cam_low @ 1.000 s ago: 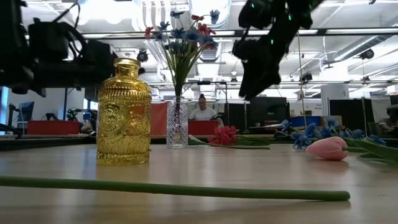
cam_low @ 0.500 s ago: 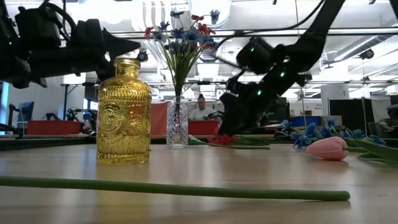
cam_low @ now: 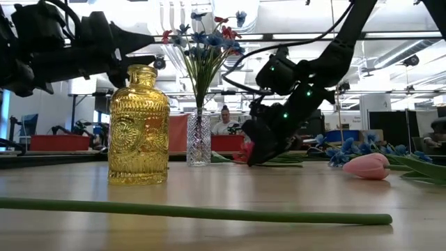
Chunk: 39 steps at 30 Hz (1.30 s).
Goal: Sort flowers into vase by color
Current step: Put the light yellow tulip into the yellow vase
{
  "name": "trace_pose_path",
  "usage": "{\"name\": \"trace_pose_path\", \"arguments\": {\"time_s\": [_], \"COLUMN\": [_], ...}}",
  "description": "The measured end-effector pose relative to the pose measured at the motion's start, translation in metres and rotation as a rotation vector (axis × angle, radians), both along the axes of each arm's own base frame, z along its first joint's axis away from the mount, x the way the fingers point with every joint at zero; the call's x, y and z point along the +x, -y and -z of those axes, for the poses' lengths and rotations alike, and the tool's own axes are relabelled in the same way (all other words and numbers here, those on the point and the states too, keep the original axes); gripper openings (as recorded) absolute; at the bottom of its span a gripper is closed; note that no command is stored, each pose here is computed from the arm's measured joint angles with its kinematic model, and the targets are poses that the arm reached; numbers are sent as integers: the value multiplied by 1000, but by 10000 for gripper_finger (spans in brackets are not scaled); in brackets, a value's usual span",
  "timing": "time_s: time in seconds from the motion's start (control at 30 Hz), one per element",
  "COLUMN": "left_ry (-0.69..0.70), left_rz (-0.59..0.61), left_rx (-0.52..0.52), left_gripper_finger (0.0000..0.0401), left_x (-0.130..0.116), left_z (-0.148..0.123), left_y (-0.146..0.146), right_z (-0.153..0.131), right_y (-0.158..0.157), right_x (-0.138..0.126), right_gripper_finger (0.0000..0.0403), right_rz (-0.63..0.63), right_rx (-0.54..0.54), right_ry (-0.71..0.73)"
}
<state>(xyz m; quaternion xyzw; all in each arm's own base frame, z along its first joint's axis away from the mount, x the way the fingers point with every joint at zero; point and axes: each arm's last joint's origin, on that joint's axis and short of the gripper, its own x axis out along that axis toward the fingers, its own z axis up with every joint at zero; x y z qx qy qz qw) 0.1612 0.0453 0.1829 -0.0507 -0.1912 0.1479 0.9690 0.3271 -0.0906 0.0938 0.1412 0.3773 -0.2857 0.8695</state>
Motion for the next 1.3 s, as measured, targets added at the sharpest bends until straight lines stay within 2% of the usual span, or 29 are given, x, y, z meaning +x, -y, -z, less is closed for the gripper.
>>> {"name": "trace_pose_path", "arguments": {"time_s": [0.13,0.2,0.4,0.67,0.8,0.9,0.97,1.1,1.2,1.3], "left_ry": [27,43,69,107,106,106,107,108,108,106], "left_rz": [1,4,19,146,158,158,158,158,160,192], "left_rx": [4,3,4,53,53,53,53,54,53,66], "left_gripper_finger": [316,316,316,316,316,316,316,316,316,316], "left_x": [-1,-2,-1,10,13,13,13,12,12,13], "left_z": [-3,-4,-8,-22,-25,-25,-25,-25,-25,-25], "left_y": [0,1,1,7,9,9,9,9,9,11], "right_z": [-2,-4,-19,-85,-113,-122,-123,-127,-130,-139], "right_y": [0,-1,-3,-17,-34,-51,-65,-87,-103,-115], "right_x": [-2,-3,-9,-35,-60,-79,-87,-93,-93,-94], "right_gripper_finger": [33,17,10,9,9,9,9,9,9,9], "right_rz": [2,1,-13,-11,-7,-18,-32,-63,-76,-153], "right_rx": [13,15,27,21,97,193,200,237,217,247], "right_ry": [-10,-11,-12,28,12,-40,-55,8,43,111]}}
